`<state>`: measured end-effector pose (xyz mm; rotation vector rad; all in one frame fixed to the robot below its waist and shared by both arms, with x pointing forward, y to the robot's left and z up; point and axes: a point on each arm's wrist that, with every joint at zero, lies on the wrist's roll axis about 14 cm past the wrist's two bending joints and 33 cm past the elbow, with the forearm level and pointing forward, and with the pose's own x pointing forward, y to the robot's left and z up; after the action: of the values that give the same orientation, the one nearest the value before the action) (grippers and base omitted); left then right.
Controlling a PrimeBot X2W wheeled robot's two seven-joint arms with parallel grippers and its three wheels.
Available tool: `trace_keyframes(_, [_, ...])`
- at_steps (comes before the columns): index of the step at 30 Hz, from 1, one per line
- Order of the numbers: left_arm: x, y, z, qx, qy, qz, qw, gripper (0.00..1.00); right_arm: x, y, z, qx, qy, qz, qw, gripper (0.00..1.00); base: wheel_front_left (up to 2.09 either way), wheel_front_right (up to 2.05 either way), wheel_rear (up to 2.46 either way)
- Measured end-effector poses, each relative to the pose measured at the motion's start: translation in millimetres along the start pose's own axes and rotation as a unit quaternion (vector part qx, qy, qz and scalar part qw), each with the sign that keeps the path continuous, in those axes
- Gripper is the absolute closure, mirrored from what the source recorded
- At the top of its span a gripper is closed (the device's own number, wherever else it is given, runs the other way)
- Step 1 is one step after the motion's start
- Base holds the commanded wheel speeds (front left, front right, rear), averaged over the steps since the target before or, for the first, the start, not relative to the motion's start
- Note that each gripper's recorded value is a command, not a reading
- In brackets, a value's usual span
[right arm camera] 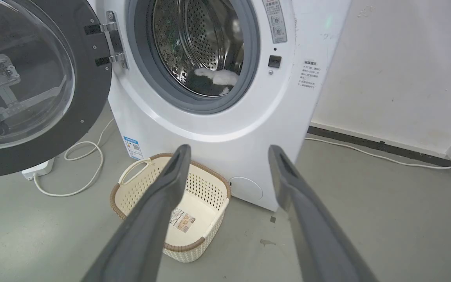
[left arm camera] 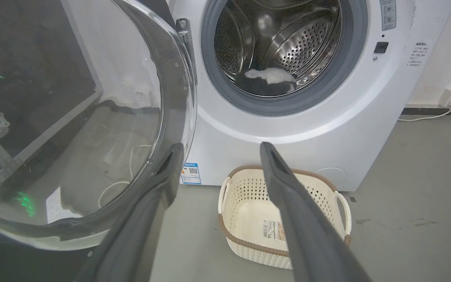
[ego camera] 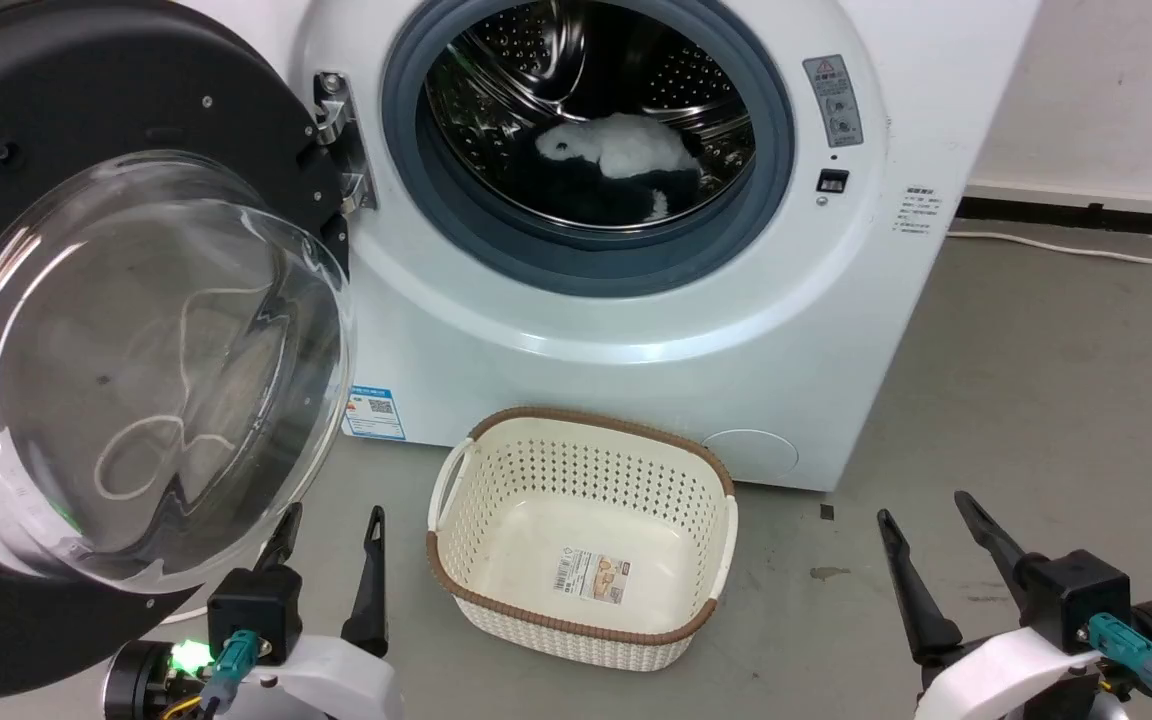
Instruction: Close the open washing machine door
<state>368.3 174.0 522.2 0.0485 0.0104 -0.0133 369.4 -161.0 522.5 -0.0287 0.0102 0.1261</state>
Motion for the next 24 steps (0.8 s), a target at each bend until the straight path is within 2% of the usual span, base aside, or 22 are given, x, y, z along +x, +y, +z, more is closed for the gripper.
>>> trace_keyframes(10, [-7.0, 6.7, 3.3, 0.000, -0.011, 0.010, 1.000, 0.00, 5.6, 10.3, 3.4, 0.001, -0.012, 0.016, 1.000, 0.00, 0.00, 0.00, 0.00])
trace_keyframes(24, [-25.8, 32.1, 9.3, 0.003, -0.029, 0.053, 0.998, 0.00, 17.2, 48.4, 4.6, 0.010, -0.021, 0.074, 0.997, 0.00, 0.00, 0.00, 0.00])
